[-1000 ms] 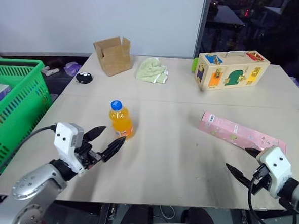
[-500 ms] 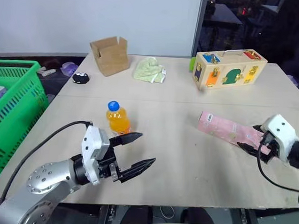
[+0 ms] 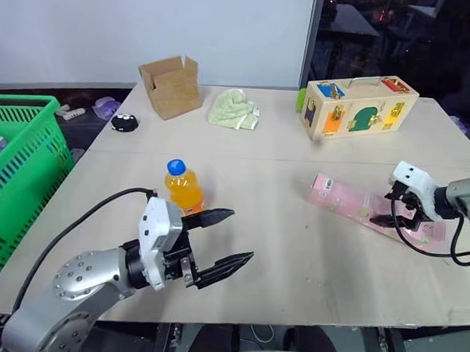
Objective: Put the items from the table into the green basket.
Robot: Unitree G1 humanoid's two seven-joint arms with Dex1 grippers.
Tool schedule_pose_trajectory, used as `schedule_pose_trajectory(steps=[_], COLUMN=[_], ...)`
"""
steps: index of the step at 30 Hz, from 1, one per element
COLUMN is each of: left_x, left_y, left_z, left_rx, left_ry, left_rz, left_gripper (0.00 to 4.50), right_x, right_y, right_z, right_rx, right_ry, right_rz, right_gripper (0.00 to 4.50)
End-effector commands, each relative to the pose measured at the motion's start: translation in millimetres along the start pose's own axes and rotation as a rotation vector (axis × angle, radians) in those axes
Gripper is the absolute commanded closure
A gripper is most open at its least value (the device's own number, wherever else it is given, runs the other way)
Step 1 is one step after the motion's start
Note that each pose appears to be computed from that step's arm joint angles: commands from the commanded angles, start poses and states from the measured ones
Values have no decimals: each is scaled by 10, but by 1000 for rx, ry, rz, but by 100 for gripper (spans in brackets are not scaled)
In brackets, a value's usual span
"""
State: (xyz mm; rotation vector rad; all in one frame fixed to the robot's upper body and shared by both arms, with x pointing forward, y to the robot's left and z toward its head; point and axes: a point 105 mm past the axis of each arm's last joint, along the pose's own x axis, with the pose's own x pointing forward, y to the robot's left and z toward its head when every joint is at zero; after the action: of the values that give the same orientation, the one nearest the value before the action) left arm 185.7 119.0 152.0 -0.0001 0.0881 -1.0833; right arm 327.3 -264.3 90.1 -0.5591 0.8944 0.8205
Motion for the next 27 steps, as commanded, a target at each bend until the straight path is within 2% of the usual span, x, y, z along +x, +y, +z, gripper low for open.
schedule_pose_trajectory(steps=[1,3,6,9,14,18,23,27], left_x=[23,25,36,56,97,161,303,431], left_y=[-65,-42,-20,24,163,246,320,387], left_z=[52,31,11,11,70,174,256,387], left_rx=[46,37,11,-13,-94,-217,-345,-377], left_ry=[-27,-35,-52,-75,-138,-227,-288,-331], left_rz=[-15,4,24,51,99,89,30,-14], left_gripper=[6,6,0,0,0,0,0,0], right_x=[3,52,112,123,11,-176,-480,-542], right_y=[-79,-102,-140,-156,-88,62,613,1017], right_z=[-14,-30,-9,8,76,270,762,1048], right_rx=[-45,-50,-27,-22,52,144,207,147], right_ry=[36,50,41,26,-61,-209,-473,-571], right_rz=[10,14,4,-11,13,59,267,366], right_gripper=[0,0,72,183,183,183,183,183])
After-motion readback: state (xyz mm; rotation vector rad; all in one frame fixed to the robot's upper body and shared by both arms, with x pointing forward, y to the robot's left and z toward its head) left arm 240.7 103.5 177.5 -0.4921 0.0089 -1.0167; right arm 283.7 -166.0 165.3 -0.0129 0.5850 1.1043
